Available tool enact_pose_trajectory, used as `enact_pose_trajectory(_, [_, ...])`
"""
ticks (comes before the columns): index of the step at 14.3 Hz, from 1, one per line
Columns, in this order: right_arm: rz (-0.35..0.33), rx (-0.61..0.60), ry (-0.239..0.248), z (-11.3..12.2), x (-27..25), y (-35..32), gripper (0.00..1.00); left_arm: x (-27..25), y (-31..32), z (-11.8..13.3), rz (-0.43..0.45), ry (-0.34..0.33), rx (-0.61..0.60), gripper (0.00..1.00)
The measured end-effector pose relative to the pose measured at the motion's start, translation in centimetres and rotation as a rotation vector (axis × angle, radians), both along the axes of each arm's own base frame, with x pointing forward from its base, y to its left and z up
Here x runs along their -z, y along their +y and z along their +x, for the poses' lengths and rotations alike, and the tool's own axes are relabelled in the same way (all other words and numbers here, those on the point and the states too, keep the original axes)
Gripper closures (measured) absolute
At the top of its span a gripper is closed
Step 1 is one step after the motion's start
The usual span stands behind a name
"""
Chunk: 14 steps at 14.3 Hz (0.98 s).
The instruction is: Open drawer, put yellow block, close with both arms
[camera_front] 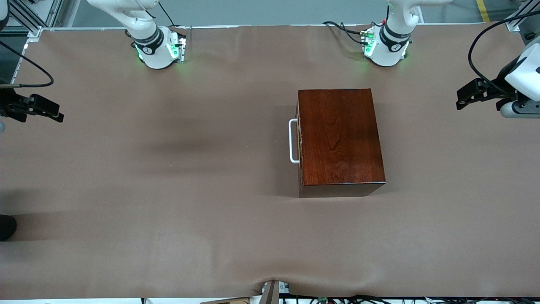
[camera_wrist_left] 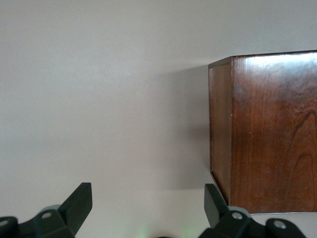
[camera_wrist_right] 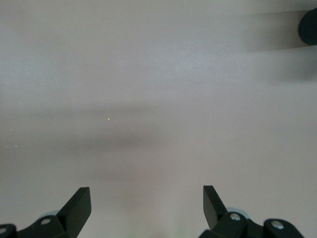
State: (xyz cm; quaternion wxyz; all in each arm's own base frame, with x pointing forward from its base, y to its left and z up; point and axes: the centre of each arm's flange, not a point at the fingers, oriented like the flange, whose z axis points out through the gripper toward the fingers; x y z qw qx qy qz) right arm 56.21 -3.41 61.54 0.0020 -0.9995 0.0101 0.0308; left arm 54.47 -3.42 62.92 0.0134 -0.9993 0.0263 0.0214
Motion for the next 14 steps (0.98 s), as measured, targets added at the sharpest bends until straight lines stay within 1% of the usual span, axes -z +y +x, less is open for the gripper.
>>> enact_pose_trajectory(14, [0.000,-0.007,0.000,0.02,0.00,0.37,0.00,-0.40,0.07,0.05,-0.001,-0.010,-0.001,0.00])
